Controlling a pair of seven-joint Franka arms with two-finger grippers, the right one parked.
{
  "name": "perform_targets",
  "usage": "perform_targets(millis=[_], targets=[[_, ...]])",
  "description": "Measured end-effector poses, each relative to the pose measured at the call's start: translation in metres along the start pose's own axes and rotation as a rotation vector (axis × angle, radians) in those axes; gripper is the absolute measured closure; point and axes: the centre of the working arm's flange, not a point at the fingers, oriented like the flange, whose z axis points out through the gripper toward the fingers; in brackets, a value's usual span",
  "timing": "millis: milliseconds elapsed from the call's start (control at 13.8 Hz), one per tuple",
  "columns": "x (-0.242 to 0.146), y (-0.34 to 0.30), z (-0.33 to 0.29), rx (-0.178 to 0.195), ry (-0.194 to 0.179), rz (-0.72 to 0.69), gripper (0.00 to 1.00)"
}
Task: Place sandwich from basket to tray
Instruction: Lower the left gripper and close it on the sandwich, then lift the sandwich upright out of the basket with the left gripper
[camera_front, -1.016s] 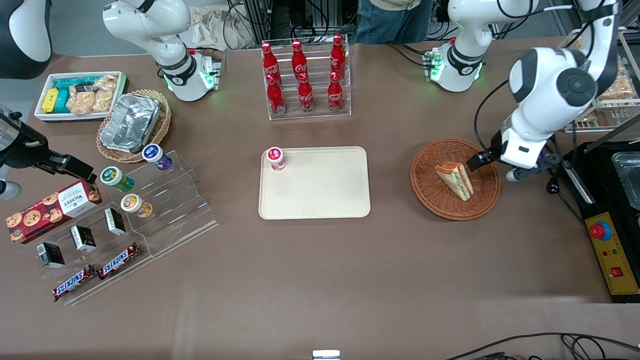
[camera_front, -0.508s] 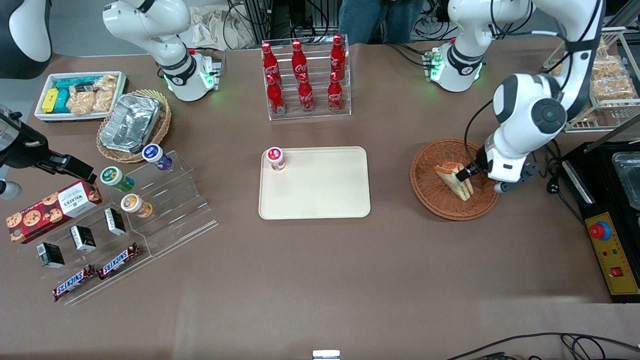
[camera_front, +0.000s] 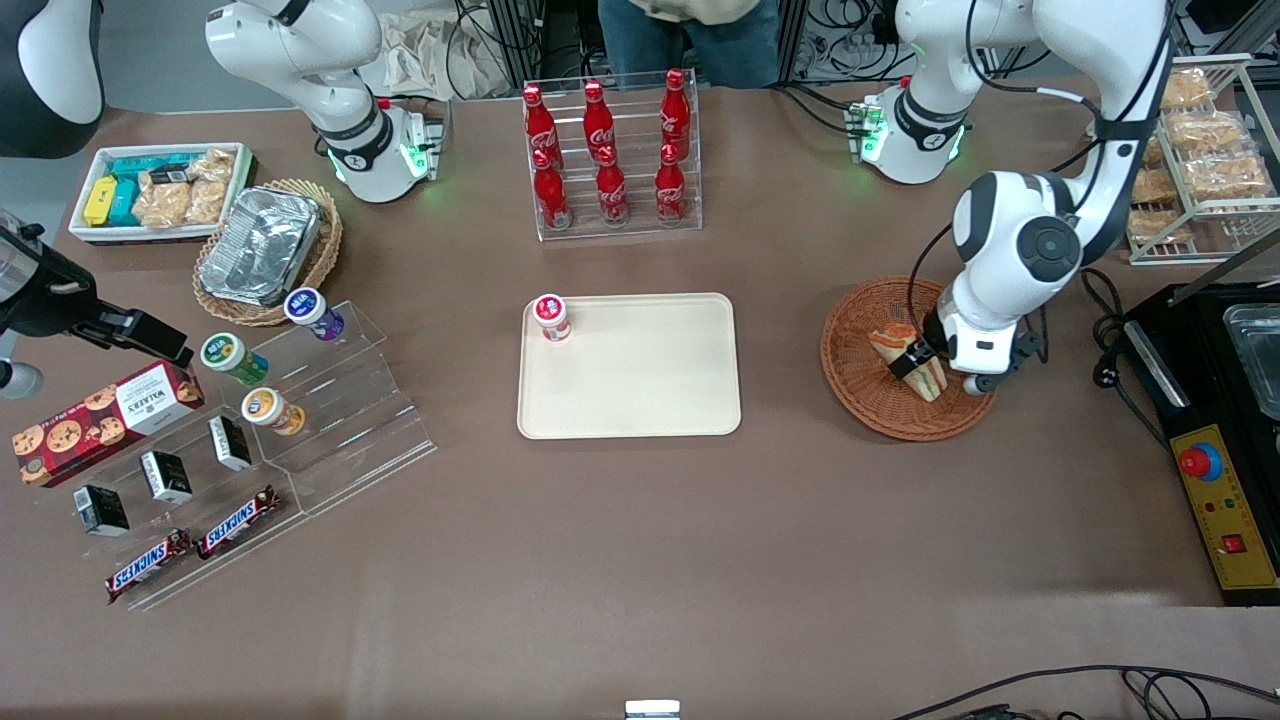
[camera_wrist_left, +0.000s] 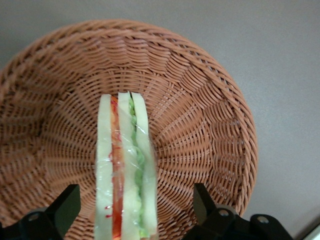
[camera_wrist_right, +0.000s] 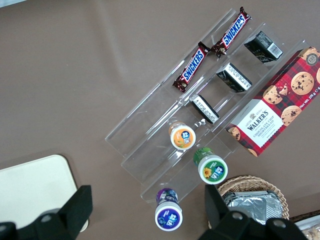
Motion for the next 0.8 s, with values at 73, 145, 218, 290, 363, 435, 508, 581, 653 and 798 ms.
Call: perform_targets(millis=[73,145,218,290,363,435,508,581,653,798], targets=[[-0.002,-0.003,0.005,-0.004,0.004,-0.005,0.0],[-0.004,-0.006,0.009,-0.003,0.004,-0.007,0.04],[-0.005,-0.007,0.011,-0.004,0.005,-0.011,0.04],[-0.004,-0.007,0.01,-0.007,0.008,-0.022,0.12],[-0.004,-0.006,0.009,-0.011,0.011,-0.036,0.25],[-0.003,-0.006,0.008,-0.014,0.014,-0.047,0.35],[-0.003,-0.005,0.005,-0.017,0.019,-0.051,0.45],[-0.002,-0.005,0.0,-0.018,0.023,-0.049,0.56],[-0.002,-0.003,-0.007,-0.006,0.025,-0.038,0.64],[0.003,0.005,-0.038,0.04,0.01,-0.023,0.72]])
